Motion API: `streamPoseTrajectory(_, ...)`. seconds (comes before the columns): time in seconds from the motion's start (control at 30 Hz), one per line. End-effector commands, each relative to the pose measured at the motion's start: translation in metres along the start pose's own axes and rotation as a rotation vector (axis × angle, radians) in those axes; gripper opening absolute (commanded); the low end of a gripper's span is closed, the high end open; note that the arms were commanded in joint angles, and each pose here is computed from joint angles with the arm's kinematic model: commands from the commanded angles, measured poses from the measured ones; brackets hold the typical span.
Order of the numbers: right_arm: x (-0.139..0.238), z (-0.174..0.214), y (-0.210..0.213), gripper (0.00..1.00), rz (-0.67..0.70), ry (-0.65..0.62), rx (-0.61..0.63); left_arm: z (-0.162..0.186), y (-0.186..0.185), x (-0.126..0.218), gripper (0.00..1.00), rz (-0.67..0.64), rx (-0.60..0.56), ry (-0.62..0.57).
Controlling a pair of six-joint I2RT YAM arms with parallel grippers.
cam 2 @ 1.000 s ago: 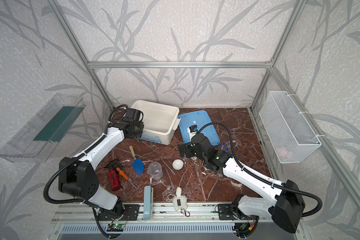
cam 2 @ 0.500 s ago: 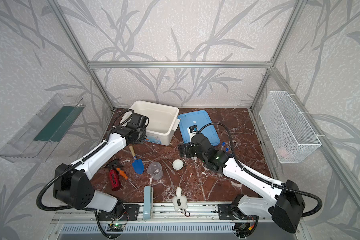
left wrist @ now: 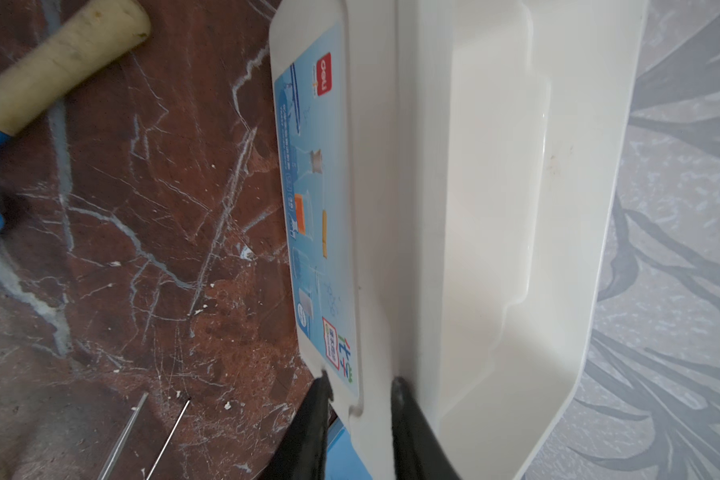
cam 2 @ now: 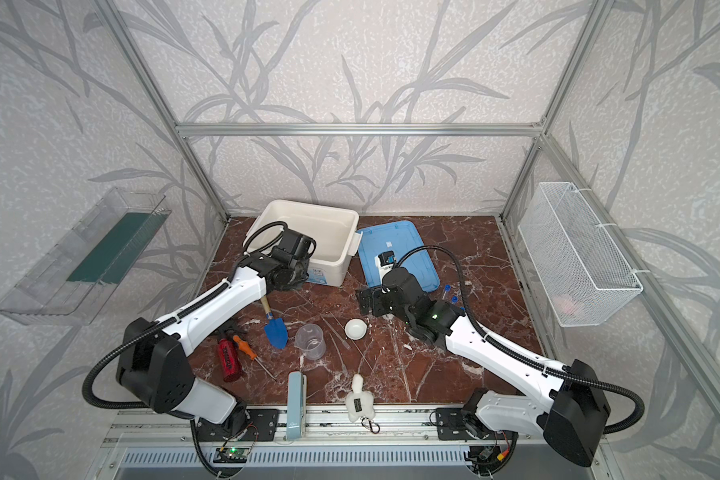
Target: Organize the chemistry lab equipment
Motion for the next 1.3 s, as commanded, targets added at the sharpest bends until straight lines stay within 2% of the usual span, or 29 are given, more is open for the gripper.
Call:
streamPoseTrajectory(0.0,0.009,-0.006,-0.005,1.0,0.018,-0.026,0.007,0.022,-0.021,0.003,0.32,0.06,-0.013,0.049)
streamPoseTrajectory(0.13,0.012,-0.007,-0.007,1.0,0.024,-0.033,0.01,0.042,-0.019,0.006,0.47,0.076,-0.081,0.108)
streamPoseTrajectory(0.33,0.018,-0.008,-0.009,1.0,0.033,-0.041,0.014,0.03,-0.017,0.04,0.77,0.142,-0.257,0.081)
streamPoseTrajectory(0.47,0.024,-0.008,-0.012,0.99,0.043,-0.035,0.034,0.02,-0.011,0.063,0.88,0.183,-0.442,0.098)
streamPoseTrajectory(0.57,0.031,-0.008,-0.008,0.99,0.001,-0.008,0.079,0.034,-0.019,0.083,0.99,0.371,-0.694,0.179)
streamPoseTrajectory(0.63,0.037,-0.008,-0.009,0.99,-0.02,0.009,0.098,0.045,-0.013,0.097,0.99,0.477,-0.847,0.253)
streamPoseTrajectory(0.67,0.04,-0.008,-0.01,0.99,-0.028,0.017,0.109,0.049,-0.005,0.102,0.99,0.489,-0.927,0.293)
streamPoseTrajectory(0.8,0.046,0.004,-0.004,0.99,-0.09,0.063,0.201,0.046,0.022,0.115,0.99,0.418,-1.171,0.361)
streamPoseTrajectory(0.93,0.044,0.022,-0.001,0.99,-0.135,0.096,0.249,0.038,0.046,0.128,0.99,0.351,-1.354,0.423)
streamPoseTrajectory(1.07,0.043,0.029,0.004,0.99,-0.167,0.11,0.227,0.016,0.085,0.122,0.99,0.168,-1.427,0.437)
streamPoseTrajectory(1.27,0.039,0.035,0.014,0.99,-0.233,0.112,0.168,0.012,0.132,0.106,0.99,0.07,-1.414,0.521)
Point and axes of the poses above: each gripper's point midway between its finger pads, its own x axis back along the fingers, its own y axis along the line the jaws close on, z = x × y, the point moved 1 cm from there along x, back along the fingers, and after that the axes turned 9 degrees about x, right-handed, at the moved point
